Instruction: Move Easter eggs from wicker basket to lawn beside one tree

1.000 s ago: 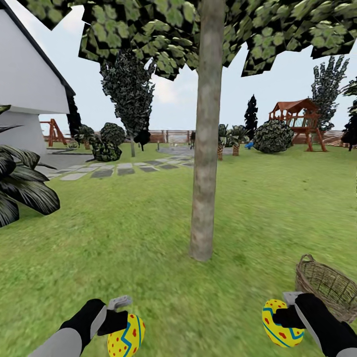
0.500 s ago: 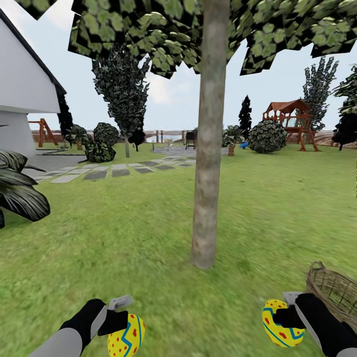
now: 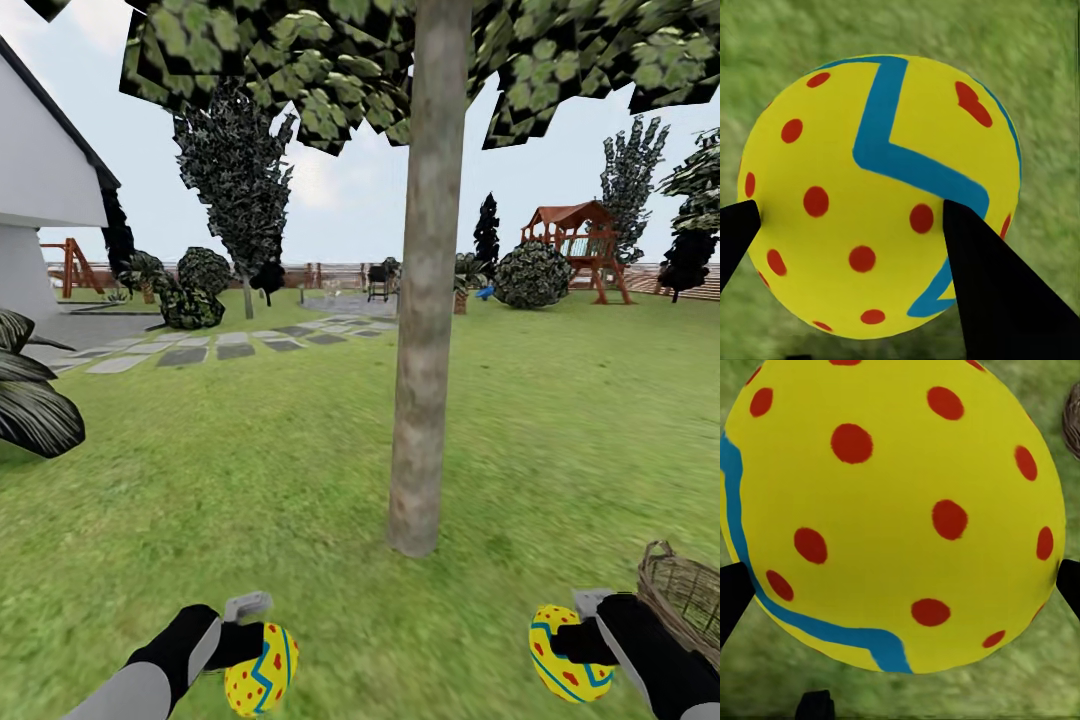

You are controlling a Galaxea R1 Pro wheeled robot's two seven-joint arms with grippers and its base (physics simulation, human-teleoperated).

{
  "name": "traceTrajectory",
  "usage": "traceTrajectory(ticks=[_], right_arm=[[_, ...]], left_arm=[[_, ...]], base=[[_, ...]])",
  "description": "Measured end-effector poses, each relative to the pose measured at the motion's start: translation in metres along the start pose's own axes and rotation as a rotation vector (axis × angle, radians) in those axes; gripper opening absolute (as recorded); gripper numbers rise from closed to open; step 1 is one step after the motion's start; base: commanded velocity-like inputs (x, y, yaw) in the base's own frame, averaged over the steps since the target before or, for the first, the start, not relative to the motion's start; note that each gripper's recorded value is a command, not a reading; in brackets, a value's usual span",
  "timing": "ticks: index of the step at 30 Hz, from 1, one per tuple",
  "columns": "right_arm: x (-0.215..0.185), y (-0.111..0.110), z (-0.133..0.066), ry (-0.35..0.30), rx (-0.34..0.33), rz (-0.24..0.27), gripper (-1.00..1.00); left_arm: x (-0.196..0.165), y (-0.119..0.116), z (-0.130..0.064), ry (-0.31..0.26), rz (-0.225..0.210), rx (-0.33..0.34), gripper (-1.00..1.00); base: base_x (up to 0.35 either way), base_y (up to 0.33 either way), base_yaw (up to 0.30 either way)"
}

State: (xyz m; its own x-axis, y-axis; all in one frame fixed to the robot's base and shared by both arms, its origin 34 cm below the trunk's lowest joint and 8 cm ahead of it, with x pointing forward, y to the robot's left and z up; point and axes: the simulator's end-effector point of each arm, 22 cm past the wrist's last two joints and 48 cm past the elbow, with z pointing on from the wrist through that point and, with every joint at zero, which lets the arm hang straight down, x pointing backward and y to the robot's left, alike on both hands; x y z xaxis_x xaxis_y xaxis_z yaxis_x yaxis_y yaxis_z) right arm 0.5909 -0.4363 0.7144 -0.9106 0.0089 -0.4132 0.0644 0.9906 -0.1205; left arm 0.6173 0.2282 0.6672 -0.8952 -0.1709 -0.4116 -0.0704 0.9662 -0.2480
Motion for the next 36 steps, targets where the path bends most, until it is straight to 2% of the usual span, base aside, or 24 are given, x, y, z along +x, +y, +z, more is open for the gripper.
traceTrajectory(ticks=[2, 4, 8, 14, 17, 18, 19, 21, 23, 36], right_arm=[[-0.001, -0.006, 0.000, -0.005, 0.011, -0.011, -1.00], [0.001, -0.011, 0.000, -0.001, 0.014, -0.008, -1.00], [-0.008, -0.010, -0.004, -0.024, 0.011, -0.006, -1.00], [-0.020, 0.011, -0.007, -0.049, 0.001, -0.032, -1.00], [-0.016, 0.018, -0.005, -0.041, -0.008, -0.034, -1.00], [-0.016, 0.023, -0.004, -0.040, -0.014, -0.035, -1.00], [-0.013, 0.035, -0.002, -0.033, -0.031, -0.036, -1.00], [-0.009, 0.050, 0.001, -0.021, -0.036, -0.064, -1.00], [-0.008, 0.048, 0.002, -0.017, -0.027, -0.077, -1.00], [-0.006, 0.040, 0.005, -0.016, -0.017, -0.073, -1.00]], left_arm=[[-0.008, 0.007, -0.003, -0.018, -0.014, -0.003, -1.00], [-0.016, 0.009, -0.005, -0.040, -0.011, -0.002, -1.00], [-0.023, -0.001, -0.007, -0.059, -0.013, 0.012, -1.00], [-0.038, 0.000, -0.012, -0.093, -0.010, 0.008, -1.00], [-0.045, 0.012, -0.016, -0.108, -0.011, -0.018, -1.00], [-0.058, 0.037, -0.025, -0.135, -0.017, -0.090, -1.00], [-0.062, 0.050, -0.029, -0.145, -0.043, -0.113, -1.00], [-0.064, 0.059, -0.031, -0.154, -0.084, -0.119, -1.00], [-0.064, 0.058, -0.031, -0.156, -0.095, -0.114, -1.00], [-0.056, 0.047, -0.021, -0.146, -0.090, -0.103, -1.00]], base=[[0.000, 0.000, 0.000], [0.000, 0.000, 0.000], [0.000, 0.000, 0.000], [0.000, 0.000, 0.000], [0.000, 0.000, 0.000], [0.000, 0.000, 0.000], [0.000, 0.000, 0.000], [0.000, 0.000, 0.000], [0.000, 0.000, 0.000], [0.000, 0.000, 0.000]])
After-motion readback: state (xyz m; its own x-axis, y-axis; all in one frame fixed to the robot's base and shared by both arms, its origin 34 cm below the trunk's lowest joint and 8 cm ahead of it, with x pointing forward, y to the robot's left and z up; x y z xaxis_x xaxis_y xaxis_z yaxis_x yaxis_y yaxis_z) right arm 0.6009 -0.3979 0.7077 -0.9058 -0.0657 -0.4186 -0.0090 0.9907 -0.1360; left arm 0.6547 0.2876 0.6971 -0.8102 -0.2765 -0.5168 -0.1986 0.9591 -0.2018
